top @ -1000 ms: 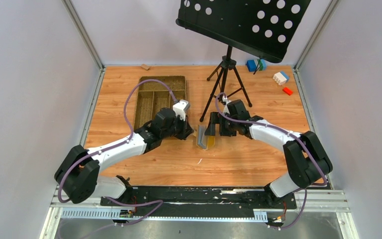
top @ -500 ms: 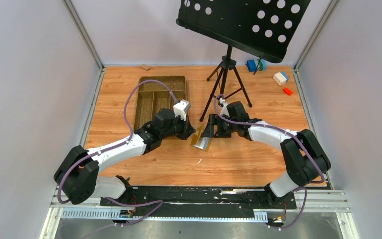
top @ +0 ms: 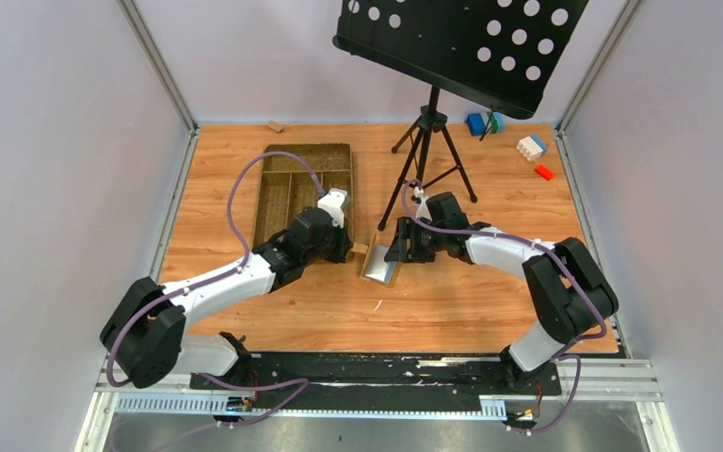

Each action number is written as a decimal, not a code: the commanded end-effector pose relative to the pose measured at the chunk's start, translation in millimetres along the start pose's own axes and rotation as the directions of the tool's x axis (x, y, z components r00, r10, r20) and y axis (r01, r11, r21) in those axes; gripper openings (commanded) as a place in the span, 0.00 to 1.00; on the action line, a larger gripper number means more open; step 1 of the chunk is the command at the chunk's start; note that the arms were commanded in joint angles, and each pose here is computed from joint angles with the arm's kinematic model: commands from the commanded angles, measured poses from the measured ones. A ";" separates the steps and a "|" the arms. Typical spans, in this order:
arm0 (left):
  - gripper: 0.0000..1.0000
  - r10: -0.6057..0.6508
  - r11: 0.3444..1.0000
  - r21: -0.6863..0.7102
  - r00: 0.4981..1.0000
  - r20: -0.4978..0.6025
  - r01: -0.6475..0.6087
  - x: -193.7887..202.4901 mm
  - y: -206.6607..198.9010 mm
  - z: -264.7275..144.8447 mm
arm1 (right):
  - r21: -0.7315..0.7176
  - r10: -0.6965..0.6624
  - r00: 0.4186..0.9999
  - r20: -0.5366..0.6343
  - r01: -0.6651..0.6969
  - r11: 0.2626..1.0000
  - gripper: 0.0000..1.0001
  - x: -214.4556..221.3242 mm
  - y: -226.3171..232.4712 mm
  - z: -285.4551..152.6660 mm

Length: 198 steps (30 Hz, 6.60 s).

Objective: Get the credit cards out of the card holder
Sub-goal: Open the card holder at the center of the board.

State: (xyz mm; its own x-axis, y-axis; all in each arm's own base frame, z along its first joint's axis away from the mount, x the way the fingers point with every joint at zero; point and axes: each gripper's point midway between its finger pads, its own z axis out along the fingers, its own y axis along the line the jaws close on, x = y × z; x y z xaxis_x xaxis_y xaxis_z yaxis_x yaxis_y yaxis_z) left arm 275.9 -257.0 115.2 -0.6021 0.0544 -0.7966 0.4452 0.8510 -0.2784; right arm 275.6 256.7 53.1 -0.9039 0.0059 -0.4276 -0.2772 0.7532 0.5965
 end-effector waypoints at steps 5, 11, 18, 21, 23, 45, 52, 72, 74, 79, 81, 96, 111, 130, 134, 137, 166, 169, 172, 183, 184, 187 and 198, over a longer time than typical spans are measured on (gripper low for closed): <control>0.08 -0.020 1.000 0.025 0.996 0.092 0.018 -27.3 -7.1 -9.7 | -0.041 -0.053 0.998 0.036 0.055 0.998 0.48 -15.2 18.2 0.6; 0.12 -0.011 0.998 0.062 0.994 0.110 0.004 -29.9 -12.9 -12.3 | -0.036 -0.084 0.995 0.049 0.086 0.996 0.42 -17.6 22.1 -0.1; 0.43 -0.035 0.990 0.141 0.974 0.223 0.003 -43.8 -24.4 -18.5 | -0.044 -0.122 0.992 0.027 0.123 0.991 0.30 -15.2 28.4 12.7; 0.56 -0.018 0.996 0.092 0.975 0.220 -0.002 -42.9 -15.3 -18.3 | -0.059 -0.139 0.990 0.032 0.141 0.988 0.19 -15.0 34.4 15.4; 0.61 -0.028 0.996 0.093 0.975 0.220 0.008 -33.3 -11.8 -13.9 | -0.064 -0.150 0.988 0.039 0.153 0.986 0.12 -15.1 37.1 15.8; 0.75 0.027 0.970 0.244 0.999 -0.032 -0.019 5.0 -43.5 18.8 | -0.193 -0.193 0.976 0.097 0.208 0.959 0.00 -24.5 66.4 16.1; 0.63 0.030 0.982 0.188 0.993 -0.110 -0.009 17.5 -34.3 26.6 | -0.189 -0.196 0.976 0.095 0.211 0.959 0.00 -24.4 64.3 19.6; 0.07 0.013 0.977 0.211 0.988 -0.153 0.020 22.1 -39.7 31.8 | 0.120 -0.151 0.987 0.060 0.143 0.982 0.01 -27.2 10.3 20.8; 0.06 -0.007 0.965 0.257 0.989 -0.147 0.046 20.1 -47.6 29.0 | 0.195 -0.137 0.989 0.050 0.125 0.973 0.01 -27.6 -3.4 19.2; 0.06 -0.060 0.920 0.377 0.990 -0.129 0.104 13.6 -69.7 20.6 | 0.243 -0.105 0.993 0.060 0.088 0.966 0.02 -31.2 -14.5 12.4; 0.06 -0.083 0.907 0.399 0.987 -0.139 0.132 13.9 -73.2 19.7 | 0.254 -0.103 0.992 0.077 0.080 0.964 0.09 -33.7 -14.9 6.3; 0.33 -0.056 0.961 0.254 0.977 -0.205 0.109 36.4 -43.7 46.2 | 0.063 -0.089 0.994 0.065 0.085 0.994 0.30 -24.0 12.5 5.8; 0.46 -0.048 0.948 0.293 0.966 -0.253 0.124 50.1 -50.7 57.1 | 0.014 -0.101 0.992 0.071 0.100 0.995 0.25 -23.8 20.3 5.7; 0.00 -0.064 0.965 0.252 0.996 -0.059 0.077 24.5 -38.4 37.3 | 0.262 -0.136 0.889 0.438 0.019 0.965 0.60 -59.8 -5.4 -76.7; 0.00 -0.074 0.959 0.272 0.997 -0.014 0.075 19.7 -40.1 33.4 | 0.262 -0.098 0.895 0.435 -0.022 0.965 1.00 -56.0 -11.0 -74.5; 0.00 -0.078 0.958 0.278 0.997 0.002 0.074 16.4 -41.2 32.0 | 0.251 -0.089 0.906 0.414 -0.020 0.968 1.00 -54.7 -9.5 -70.3; 0.00 -0.211 0.884 0.466 0.920 0.329 0.037 -65.7 -59.0 -67.4 | -0.196 -0.111 0.728 0.677 0.324 0.925 1.00 -46.2 80.0 -118.0; 0.00 -0.226 0.859 0.512 0.913 0.339 0.023 -70.0 -66.2 -75.1 | -0.205 -0.182 0.748 0.638 0.393 0.897 0.97 -41.6 90.9 -116.8; 0.00 -0.231 0.839 0.544 0.911 0.342 0.008 -71.9 -72.1 -79.7 | -0.246 -0.194 0.751 0.632 0.431 0.868 0.95 -35.4 98.4 -115.9; 0.00 -0.251 0.775 0.631 0.900 0.355 -0.033 -76.8 -88.3 -94.5 | -0.267 -0.169 0.769 0.616 0.406 0.874 0.95 -37.7 96.3 -113.7; 0.00 -0.252 0.772 0.634 0.900 0.354 -0.033 -76.6 -88.7 -94.7 | -0.272 -0.167 0.769 0.617 0.408 0.872 0.94 -37.5 96.7 -114.4; 0.00 -0.257 0.760 0.649 0.900 0.352 -0.036 -76.8 -91.4 -96.3 | -0.306 -0.167 0.763 0.624 0.435 0.847 0.91 -34.6 103.5 -118.9; 0.00 -0.235 0.807 0.591 0.918 0.320 0.001 -68.9 -80.5 -77.1 | -0.382 -0.176 0.730 0.660 0.528 0.759 0.56 -23.9 125.5 -137.3</control>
State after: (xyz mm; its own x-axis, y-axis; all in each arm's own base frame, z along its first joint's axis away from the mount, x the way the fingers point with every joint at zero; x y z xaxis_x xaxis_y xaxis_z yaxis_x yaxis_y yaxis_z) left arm 225.7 -287.4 224.1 -0.4786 -0.3070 -0.8226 0.7336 0.3750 -0.5667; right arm 231.4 255.5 200.2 -0.4629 0.2724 -0.8435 -0.7323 0.4186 0.5371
